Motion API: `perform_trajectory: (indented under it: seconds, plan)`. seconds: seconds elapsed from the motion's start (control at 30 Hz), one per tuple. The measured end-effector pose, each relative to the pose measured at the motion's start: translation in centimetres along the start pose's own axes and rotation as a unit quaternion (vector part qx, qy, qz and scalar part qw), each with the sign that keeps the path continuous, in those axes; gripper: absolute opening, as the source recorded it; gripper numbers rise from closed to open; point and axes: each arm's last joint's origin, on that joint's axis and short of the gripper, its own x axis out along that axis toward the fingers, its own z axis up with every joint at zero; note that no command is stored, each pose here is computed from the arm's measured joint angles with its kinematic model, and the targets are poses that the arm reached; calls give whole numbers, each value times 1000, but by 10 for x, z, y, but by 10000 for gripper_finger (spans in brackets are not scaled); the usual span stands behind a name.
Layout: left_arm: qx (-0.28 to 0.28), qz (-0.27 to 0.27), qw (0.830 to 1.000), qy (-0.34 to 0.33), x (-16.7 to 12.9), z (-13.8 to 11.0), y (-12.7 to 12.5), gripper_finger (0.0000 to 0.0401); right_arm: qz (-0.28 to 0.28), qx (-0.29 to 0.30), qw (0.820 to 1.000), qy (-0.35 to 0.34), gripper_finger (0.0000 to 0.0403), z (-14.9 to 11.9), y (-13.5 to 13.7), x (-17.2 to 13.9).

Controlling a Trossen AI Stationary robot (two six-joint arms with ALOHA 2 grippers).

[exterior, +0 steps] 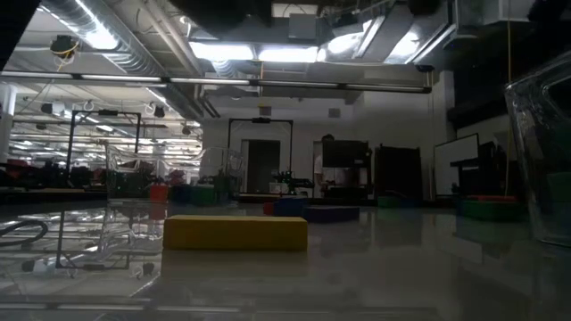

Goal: Sort blocks by size
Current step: Put the rectangular red game piece into the bottom transparent bin, then put the rectangular red block into the bottom transparent bin

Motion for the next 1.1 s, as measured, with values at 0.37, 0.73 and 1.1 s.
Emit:
perform_trajectory:
  seconds: [0.37, 0.73, 1.1]
  plan:
    - [-67, 11, 992, 107, 12, -36, 11, 178, 3, 1, 1000, -1, 209, 0, 1, 0]
    - [-53, 3, 989, 136, 11, -25, 12, 178, 14, -1, 1000, 23, 209, -1, 1, 0]
    - [-79, 178, 910, 367, -33, 43, 74, 178, 0, -30, 999, 28, 209, -3, -2, 0]
